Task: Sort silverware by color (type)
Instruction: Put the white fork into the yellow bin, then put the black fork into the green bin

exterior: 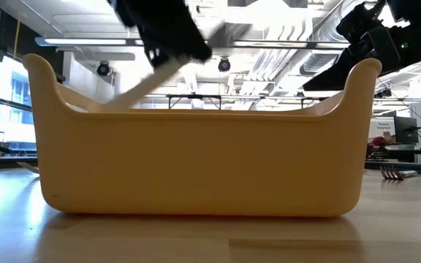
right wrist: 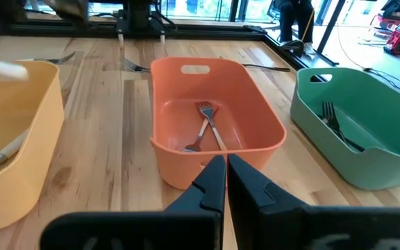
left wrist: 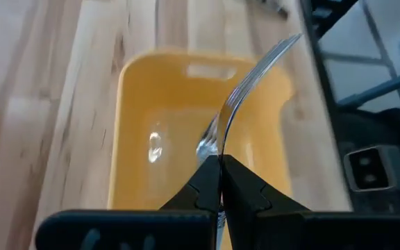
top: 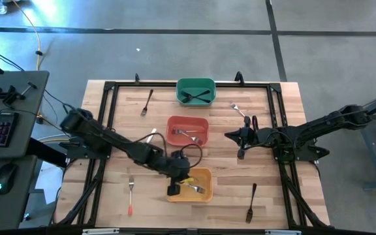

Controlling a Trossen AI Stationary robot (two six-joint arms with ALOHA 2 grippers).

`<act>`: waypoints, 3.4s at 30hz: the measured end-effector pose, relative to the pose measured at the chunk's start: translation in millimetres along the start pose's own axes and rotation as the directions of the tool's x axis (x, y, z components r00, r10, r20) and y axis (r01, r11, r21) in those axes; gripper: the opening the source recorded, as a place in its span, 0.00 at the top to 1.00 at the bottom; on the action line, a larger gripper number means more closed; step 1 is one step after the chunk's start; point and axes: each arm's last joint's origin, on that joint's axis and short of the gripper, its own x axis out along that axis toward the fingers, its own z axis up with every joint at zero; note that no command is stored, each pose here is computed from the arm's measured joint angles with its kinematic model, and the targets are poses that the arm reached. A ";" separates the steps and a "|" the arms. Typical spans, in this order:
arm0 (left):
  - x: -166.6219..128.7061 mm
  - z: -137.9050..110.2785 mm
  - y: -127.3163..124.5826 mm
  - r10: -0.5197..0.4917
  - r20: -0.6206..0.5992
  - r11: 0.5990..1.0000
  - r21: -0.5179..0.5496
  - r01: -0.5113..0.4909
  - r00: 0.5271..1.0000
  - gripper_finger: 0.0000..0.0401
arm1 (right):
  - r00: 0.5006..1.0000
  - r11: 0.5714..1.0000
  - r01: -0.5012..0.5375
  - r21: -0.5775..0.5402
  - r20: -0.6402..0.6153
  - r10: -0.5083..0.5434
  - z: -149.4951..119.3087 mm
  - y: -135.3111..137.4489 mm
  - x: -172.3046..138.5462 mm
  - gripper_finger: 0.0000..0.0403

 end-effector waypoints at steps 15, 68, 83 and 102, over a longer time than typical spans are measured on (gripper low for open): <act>15.5 -1.2 20.6 0.005 -0.053 1.000 0.021 -0.004 0.999 0.90 | 1.000 1.000 0.000 -0.008 0.000 0.000 0.0 0.0 0.0 1.00; -130.4 -111.0 358.1 0.470 -0.516 0.653 -0.342 -0.675 0.716 0.68 | 0.999 1.000 -0.002 0.001 0.034 0.001 3.5 0.1 0.0 1.00; -113.0 -129.3 372.4 0.379 -0.575 0.666 -0.375 -0.645 0.725 0.69 | 0.999 1.000 -0.001 0.001 0.033 0.001 3.5 0.1 0.0 1.00; -132.0 -109.4 352.1 0.435 -0.547 0.711 -0.278 -0.645 0.715 0.99 | 0.999 1.000 -0.002 0.004 0.033 0.001 3.4 0.1 0.0 1.00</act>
